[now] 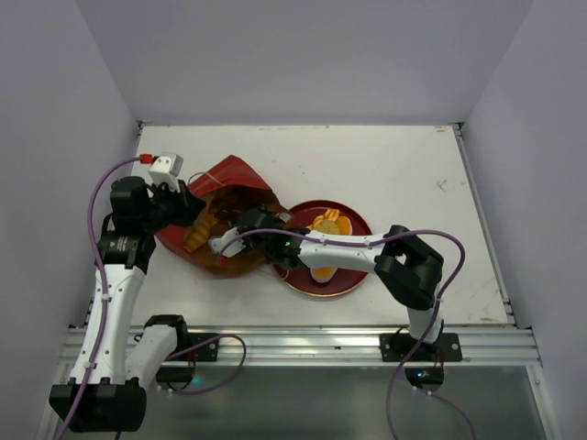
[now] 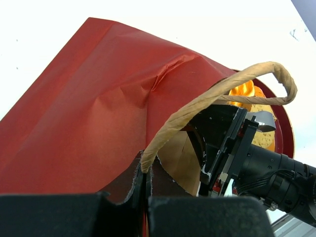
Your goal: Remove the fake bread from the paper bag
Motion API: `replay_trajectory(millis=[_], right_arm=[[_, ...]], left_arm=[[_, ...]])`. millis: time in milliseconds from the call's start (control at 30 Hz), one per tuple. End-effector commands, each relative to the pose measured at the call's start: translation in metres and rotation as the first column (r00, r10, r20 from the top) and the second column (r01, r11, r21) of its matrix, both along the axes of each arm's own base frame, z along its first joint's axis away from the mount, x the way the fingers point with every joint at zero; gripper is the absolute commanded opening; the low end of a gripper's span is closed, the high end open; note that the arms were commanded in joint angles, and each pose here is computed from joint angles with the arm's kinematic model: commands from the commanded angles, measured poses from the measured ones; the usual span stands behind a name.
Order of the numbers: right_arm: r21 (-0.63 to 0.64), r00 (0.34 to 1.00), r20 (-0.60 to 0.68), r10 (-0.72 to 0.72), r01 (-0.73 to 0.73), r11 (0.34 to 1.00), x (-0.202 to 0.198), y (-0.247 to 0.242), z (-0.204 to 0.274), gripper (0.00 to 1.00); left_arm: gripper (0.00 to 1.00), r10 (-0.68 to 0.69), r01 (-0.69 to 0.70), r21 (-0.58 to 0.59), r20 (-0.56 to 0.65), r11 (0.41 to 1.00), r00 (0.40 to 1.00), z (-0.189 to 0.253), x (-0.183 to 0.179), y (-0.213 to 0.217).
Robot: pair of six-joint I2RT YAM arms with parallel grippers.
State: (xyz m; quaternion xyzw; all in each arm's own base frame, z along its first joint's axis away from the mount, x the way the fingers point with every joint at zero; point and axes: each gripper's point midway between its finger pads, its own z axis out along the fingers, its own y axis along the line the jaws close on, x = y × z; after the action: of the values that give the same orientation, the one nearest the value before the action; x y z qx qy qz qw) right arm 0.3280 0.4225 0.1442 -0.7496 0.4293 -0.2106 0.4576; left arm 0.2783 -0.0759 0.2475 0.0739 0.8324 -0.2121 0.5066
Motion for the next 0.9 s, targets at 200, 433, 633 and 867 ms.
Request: replay_trajectory(millis=[200,433,633,867], right_arm=[[-0.021,0.998,0.026,0.065,-0.065,0.998,-0.004,0.010,0.013,0.46],[-0.009,0.996,0.030,0.083,-0.083,0.997,-0.007,0.020,0.021,0.47],[-0.017,0.994,0.046,0.098,-0.097,0.995,-0.009,0.025,0.023,0.47],[-0.062,0.991,0.052,0.126,-0.123,0.990,-0.014,0.024,0.011,0.48]], left_arm=[[0.00,-0.045,0.046,-0.023,0.040,0.999,0.998,0.020,0.000,-0.007],[0.00,-0.061,0.061,-0.029,0.029,0.998,0.998,0.016,-0.001,-0.009],[0.00,-0.065,0.066,-0.030,0.025,0.997,0.998,0.014,-0.003,-0.010],[0.00,-0.068,0.068,-0.029,0.026,0.997,0.997,0.015,-0.003,-0.010]])
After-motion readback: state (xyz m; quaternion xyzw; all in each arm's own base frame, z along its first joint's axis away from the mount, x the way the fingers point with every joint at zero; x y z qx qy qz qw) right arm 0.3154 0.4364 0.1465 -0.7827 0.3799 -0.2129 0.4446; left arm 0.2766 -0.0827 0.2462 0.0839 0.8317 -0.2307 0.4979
